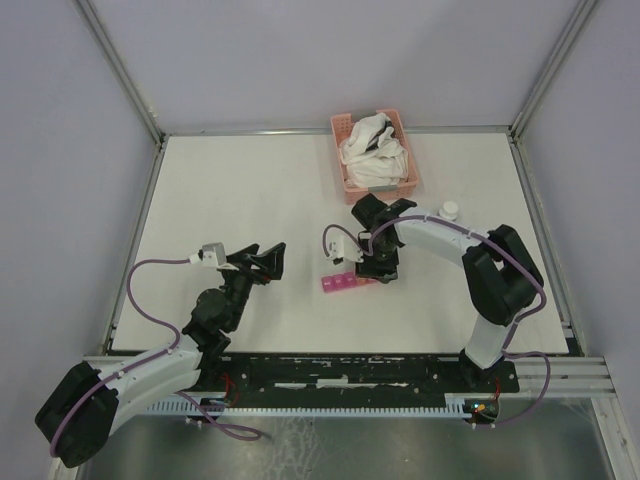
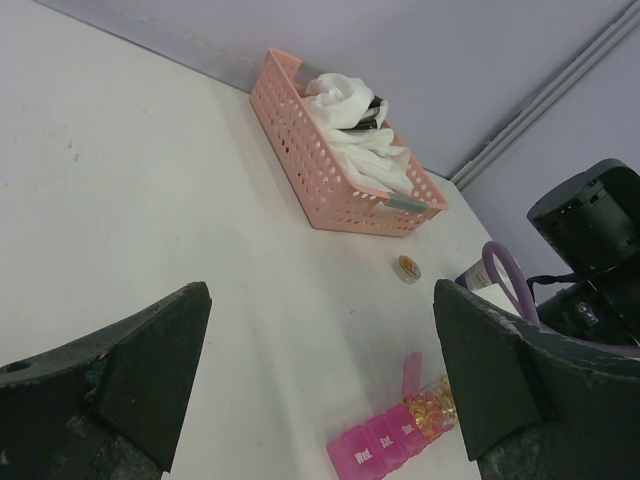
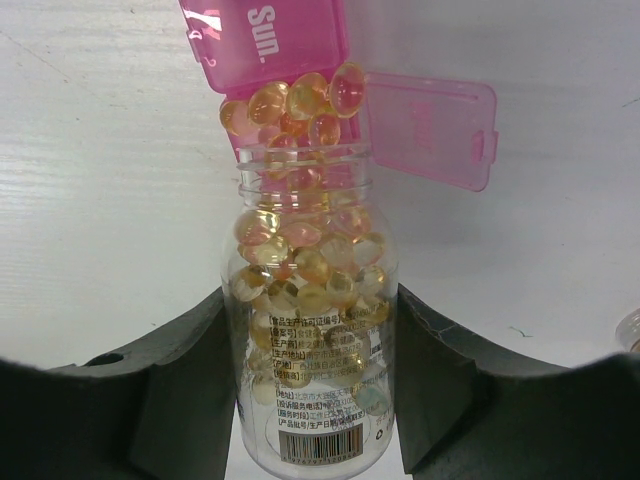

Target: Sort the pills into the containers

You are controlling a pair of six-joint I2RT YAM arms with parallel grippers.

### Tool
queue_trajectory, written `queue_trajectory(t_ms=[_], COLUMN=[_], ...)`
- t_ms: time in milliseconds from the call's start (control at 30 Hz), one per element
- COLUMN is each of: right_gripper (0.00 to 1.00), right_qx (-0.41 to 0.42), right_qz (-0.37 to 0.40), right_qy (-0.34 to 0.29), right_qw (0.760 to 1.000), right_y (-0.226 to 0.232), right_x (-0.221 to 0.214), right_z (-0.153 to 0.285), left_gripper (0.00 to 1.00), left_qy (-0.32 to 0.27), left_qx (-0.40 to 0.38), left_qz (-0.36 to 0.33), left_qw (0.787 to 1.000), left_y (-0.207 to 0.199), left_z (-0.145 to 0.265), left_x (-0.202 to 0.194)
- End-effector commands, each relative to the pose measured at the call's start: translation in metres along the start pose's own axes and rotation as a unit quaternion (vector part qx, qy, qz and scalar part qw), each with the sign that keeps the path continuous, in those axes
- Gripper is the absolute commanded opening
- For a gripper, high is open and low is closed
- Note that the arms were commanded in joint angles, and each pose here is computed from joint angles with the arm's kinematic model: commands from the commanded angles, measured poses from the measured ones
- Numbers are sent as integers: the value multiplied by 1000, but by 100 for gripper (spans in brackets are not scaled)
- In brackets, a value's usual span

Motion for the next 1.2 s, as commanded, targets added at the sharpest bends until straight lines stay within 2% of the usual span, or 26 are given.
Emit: queue_trajectory(t_ms=[0, 467, 800, 1167], right_gripper=[1, 1, 1, 1], right_qx=[-2, 32, 38, 59], right_qz=[3, -10, -13, -29], right_qy=[-33, -83, -89, -137], right_qw=[999, 996, 995, 988], right_y=[1, 0, 0, -2], right_x=[3, -1, -5, -8], right_z=[12, 13, 12, 14], left_gripper=[99, 99, 99, 99], left_qy=[-19, -17, -16, -16], left_qx=[-8, -5, -5, -4], left_qz=[30, 29, 29, 29], left_qw=[999, 999, 999, 999], left_y=[-4, -4, -4, -4], left_z=[-1, -1, -1, -2], left_x=[8, 7, 7, 7])
Point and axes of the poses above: each gripper's point midway between its finger pads, its own z axis back along the fingers, its own y axis along the line the jaws close on, x = y × z, the point moved 4 cm from there along z, back along the fingers, and after that the axes turned 3 degrees about -z, right-handed, at the moved point
